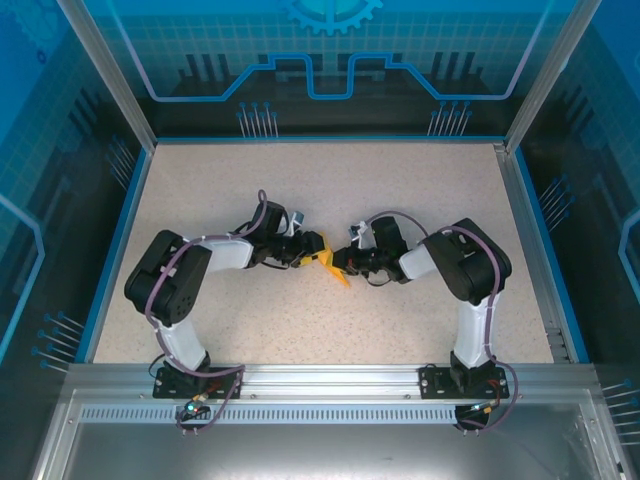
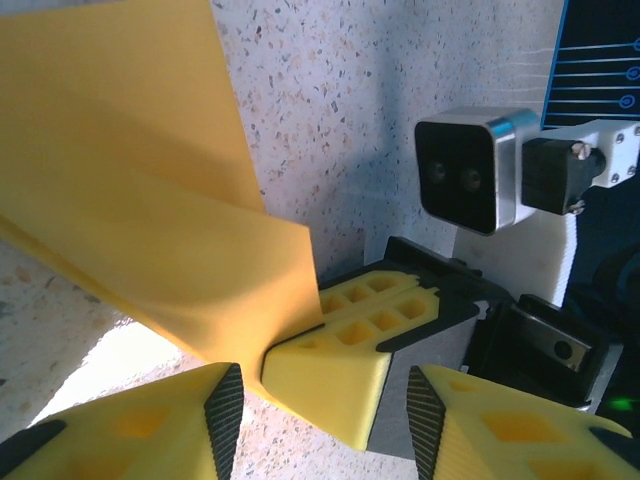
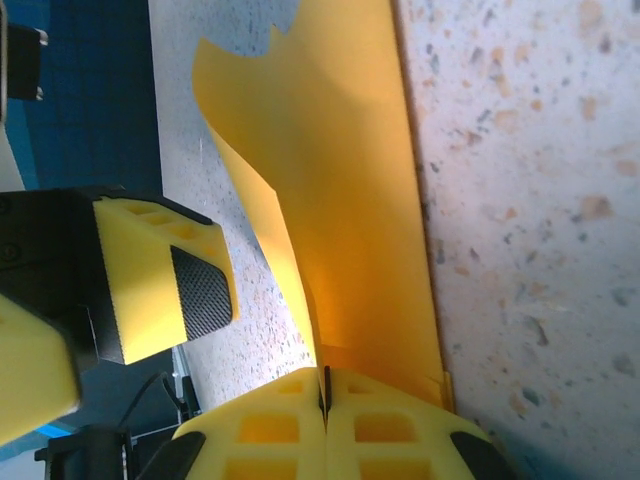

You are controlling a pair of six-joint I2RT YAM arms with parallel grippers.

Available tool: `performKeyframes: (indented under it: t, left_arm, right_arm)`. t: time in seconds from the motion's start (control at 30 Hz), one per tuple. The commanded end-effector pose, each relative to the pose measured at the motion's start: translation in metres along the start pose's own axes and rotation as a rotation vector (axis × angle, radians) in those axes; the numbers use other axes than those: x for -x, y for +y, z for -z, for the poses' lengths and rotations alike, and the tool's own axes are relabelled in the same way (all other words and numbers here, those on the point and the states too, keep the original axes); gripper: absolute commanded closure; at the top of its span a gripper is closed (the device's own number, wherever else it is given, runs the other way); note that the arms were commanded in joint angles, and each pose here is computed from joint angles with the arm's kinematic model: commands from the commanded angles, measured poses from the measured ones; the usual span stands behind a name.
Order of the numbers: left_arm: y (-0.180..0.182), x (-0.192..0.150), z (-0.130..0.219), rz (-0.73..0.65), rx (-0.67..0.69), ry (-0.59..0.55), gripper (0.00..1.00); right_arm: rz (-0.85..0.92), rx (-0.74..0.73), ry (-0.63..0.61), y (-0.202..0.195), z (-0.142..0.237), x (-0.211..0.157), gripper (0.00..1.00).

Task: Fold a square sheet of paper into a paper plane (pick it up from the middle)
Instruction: Fold the wing for the fifth time at the center of the table.

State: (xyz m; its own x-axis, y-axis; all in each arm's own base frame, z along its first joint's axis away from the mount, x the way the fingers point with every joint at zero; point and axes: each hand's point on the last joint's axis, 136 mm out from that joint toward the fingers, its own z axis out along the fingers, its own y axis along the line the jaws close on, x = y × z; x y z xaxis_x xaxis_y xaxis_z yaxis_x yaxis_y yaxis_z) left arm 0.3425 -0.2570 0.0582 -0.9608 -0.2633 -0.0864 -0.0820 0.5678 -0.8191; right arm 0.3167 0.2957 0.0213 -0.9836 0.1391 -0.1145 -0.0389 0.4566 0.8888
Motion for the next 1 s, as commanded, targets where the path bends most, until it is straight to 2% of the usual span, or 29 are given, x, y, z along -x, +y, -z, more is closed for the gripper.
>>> performKeyframes:
  t: [0.0, 0.53, 0.73, 0.97]
  left_arm:
    - [-0.011, 0.003, -0.006, -0.062, -0.038, 0.015, 0.52]
    - [0.002, 0.005, -0.016, -0.044, -0.009, 0.026, 0.55]
    - [0.009, 0.006, -0.021, -0.024, 0.017, 0.037, 0.63]
    - [0.016, 0.005, -0.022, -0.005, 0.051, 0.040, 0.66]
  right_arm:
    - [-0.053, -0.009, 0.012, -0.007, 0.001, 0.004, 1.00]
    - [-0.104, -0.038, 0.040, -0.017, -0.003, 0.001, 1.00]
    - [-0.119, -0.049, 0.051, -0.022, -0.004, -0.002, 1.00]
    - [-0.134, -0.067, 0.061, -0.028, -0.006, -0.004, 1.00]
